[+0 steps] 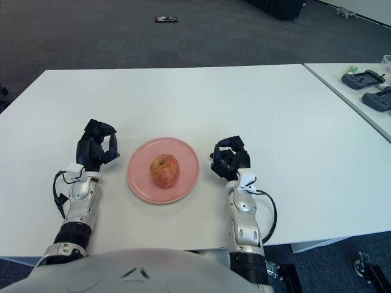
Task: Put the apple into the plate.
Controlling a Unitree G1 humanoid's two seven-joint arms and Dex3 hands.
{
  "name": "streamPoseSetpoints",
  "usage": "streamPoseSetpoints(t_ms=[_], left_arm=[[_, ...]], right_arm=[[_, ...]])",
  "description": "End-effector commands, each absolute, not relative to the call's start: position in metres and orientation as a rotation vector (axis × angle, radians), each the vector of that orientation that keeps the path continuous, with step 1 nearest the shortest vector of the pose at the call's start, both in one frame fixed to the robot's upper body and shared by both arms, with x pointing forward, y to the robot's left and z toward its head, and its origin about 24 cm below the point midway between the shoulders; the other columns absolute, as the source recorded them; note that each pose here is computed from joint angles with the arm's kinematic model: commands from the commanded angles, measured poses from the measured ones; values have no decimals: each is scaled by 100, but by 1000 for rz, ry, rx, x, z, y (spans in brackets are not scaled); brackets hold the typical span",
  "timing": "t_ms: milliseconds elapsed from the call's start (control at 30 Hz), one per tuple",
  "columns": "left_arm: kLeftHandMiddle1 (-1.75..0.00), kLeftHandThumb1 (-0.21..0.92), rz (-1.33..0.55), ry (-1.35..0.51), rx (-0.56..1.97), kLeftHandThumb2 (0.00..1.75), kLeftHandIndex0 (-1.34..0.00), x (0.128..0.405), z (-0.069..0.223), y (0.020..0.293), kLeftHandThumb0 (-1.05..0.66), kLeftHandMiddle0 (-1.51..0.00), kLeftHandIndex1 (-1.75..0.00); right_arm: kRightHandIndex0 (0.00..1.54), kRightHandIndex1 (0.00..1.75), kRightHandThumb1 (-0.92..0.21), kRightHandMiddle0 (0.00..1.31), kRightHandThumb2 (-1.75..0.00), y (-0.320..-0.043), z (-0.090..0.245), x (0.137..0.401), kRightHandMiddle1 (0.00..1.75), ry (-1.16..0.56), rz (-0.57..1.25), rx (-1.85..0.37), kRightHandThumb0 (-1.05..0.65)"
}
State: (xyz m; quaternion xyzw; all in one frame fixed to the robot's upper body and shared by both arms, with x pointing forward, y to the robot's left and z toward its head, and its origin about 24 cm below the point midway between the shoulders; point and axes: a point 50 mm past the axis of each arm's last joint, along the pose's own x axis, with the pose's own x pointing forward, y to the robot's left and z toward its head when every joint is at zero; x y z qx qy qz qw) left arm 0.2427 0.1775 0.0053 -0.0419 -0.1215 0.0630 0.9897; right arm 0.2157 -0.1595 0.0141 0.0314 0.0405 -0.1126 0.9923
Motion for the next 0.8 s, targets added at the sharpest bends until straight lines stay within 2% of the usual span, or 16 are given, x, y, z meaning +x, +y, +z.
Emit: streamPoseSetpoints(t_ms=[0,300,767], left_arm=[[-175,44,115,-180,-103,117,-51,234,-8,173,-44,-83,-175],[-175,43,95,-134,-95,119,-52,231,-12,170,-44,-90,-175],[-175,42,123,-117,-97,119,-53,229,-12,169,-45,-89,-175]], right_arm=[[63,139,-58,40,-100,-159,16,219,175,69,-216,68,-40],[62,139,-58,40,-99,-159,15,219,175,71,-212,63,-40],[64,136,-58,40,-99,-158,15,218,175,58,-196,67,-40]])
